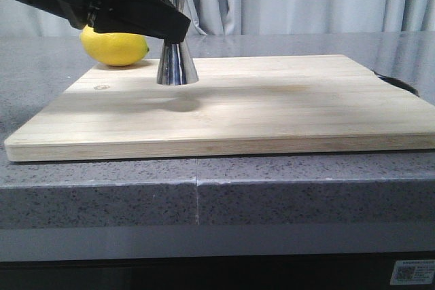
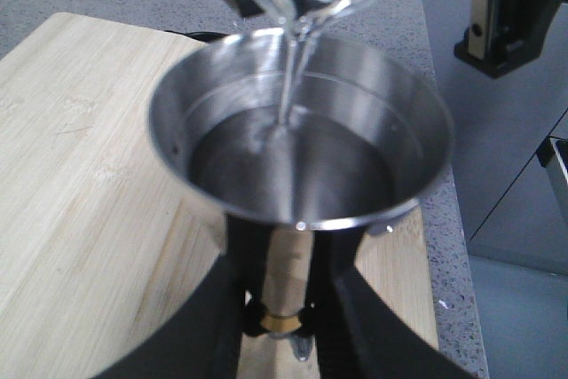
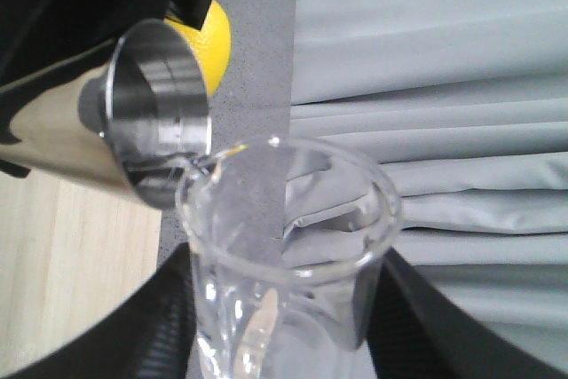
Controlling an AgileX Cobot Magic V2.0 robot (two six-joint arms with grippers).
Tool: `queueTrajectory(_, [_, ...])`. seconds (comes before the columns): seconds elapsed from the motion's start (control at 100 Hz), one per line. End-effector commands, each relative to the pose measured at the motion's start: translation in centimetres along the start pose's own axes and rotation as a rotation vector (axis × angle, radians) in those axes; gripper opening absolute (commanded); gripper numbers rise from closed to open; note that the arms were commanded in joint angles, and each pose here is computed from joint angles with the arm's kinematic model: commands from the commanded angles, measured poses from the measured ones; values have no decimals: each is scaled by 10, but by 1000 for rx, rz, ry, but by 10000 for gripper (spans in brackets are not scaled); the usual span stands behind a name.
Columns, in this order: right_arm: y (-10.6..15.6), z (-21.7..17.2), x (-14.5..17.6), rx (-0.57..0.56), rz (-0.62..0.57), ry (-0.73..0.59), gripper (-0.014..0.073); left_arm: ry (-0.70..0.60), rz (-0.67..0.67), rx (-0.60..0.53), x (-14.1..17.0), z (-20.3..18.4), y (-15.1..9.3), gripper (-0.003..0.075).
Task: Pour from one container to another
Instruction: 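Tip the beaker further with the right gripper, pouring liquid into jigger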
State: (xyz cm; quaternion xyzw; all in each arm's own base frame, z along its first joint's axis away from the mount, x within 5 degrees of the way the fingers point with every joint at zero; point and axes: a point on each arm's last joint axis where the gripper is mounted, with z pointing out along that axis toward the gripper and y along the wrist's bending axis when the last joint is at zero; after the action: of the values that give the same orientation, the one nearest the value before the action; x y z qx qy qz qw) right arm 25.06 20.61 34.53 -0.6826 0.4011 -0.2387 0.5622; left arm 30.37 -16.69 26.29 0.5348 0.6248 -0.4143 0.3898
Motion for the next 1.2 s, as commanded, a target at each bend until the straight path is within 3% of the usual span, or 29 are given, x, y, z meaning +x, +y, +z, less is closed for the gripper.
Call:
queueTrajectory(0.0, [-23, -14, -3, 79, -22, -18, 216, -108, 43, 10, -31, -9, -11, -10])
queueTrajectory(1.19, [-23, -14, -4, 82, -73, -17, 216, -108, 43, 10, -31, -9, -11, -10])
